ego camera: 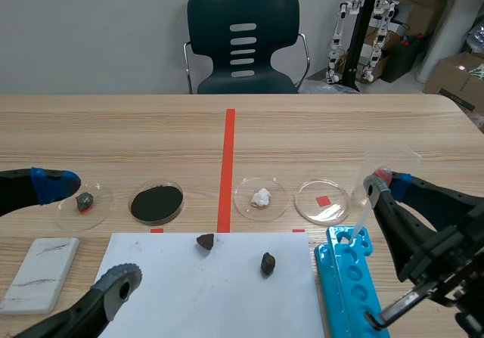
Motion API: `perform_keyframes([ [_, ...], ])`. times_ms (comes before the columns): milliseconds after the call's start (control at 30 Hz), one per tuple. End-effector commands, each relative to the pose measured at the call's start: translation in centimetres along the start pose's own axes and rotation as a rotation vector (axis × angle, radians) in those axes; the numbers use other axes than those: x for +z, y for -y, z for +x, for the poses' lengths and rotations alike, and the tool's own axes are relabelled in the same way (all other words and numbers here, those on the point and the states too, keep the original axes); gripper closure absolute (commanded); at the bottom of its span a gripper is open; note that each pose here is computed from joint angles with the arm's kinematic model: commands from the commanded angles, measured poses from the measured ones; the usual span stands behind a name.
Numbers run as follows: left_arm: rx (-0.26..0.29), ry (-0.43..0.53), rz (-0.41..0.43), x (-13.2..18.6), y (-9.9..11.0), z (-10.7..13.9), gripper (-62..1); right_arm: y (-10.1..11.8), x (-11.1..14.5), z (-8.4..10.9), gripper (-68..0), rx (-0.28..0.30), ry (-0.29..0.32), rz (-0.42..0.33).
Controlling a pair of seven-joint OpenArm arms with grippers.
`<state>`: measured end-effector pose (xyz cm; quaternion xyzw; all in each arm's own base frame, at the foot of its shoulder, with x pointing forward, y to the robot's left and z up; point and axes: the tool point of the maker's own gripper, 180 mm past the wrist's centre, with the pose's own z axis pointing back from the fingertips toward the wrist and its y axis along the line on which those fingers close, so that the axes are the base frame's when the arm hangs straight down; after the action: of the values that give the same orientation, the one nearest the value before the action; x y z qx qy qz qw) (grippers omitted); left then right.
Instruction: Pick up the dropper by the top with the right hand
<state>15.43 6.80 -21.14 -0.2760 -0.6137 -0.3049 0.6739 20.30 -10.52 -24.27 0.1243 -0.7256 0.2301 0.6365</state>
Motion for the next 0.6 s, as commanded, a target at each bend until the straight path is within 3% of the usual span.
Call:
perform_keyframes([
  [0,0.011,0.02,0.005,0.1,0.1,0.4,-61.9,0.3,0.1,1.5,-3.3,0.014,0.035,-0.002],
  [167,0.011,0.02,0.006,0.1,0.0,0.4,-62.0,-0.1,1.2,3.2,-3.3,0.016,0.032,-0.008],
  [567,0.011,0.02,0.005,0.1,0.1,0.4,-62.0,-3.0,3.0,6.4,-3.3,-0.06,0.017,0.025],
])
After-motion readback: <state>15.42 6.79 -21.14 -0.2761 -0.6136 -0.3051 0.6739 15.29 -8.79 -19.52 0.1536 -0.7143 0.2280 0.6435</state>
